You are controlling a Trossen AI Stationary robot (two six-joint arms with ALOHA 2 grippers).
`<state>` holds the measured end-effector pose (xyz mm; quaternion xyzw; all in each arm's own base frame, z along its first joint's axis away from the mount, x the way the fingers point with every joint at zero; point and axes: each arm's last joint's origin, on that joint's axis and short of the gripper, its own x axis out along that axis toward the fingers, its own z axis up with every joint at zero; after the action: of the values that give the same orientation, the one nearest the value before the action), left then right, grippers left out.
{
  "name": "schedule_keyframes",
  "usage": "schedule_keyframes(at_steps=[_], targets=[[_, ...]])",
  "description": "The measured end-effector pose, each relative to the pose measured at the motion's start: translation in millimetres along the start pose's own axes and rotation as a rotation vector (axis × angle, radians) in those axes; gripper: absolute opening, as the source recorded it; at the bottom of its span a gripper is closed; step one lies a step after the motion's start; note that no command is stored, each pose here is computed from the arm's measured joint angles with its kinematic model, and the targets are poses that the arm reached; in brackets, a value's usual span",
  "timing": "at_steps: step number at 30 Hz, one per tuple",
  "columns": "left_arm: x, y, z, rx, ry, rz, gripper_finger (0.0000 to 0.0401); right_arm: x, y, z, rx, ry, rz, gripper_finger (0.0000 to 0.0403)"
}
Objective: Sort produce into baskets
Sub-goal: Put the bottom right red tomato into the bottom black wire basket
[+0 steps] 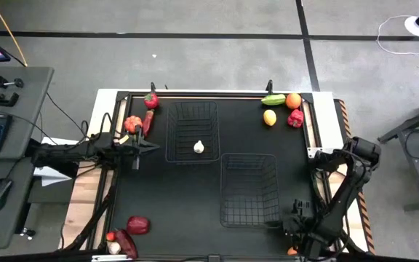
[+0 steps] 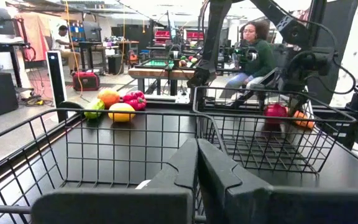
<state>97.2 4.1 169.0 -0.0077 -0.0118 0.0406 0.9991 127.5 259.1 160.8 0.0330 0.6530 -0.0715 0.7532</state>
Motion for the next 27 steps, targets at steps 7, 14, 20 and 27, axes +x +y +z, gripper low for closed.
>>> schedule_keyframes(at_steps=[7,14,20,27], targets=[[0.0,0.0,0.0,0.000,0.000,0.000,0.0000,5.8,-7.0,-2.5,-0.004,0.021,-0.044,0.0389],[0.0,0.0,0.0,0.000,0.000,0.000,0.0000,-15.7,-1.9,2.4,-0.009,0.036,-0.073,0.0321],[0.0,0.0,-0.1,0.000,0.001,0.000,0.0000,-44.4,-2.5,7.2,-0.025,0.049,-0.158,0.0289],[0.0,0.0,0.0,0.000,0.000,0.001,0.0000,-100.3,-8.7,20.3,-0.052,-0.053,-0.297,0.0290]])
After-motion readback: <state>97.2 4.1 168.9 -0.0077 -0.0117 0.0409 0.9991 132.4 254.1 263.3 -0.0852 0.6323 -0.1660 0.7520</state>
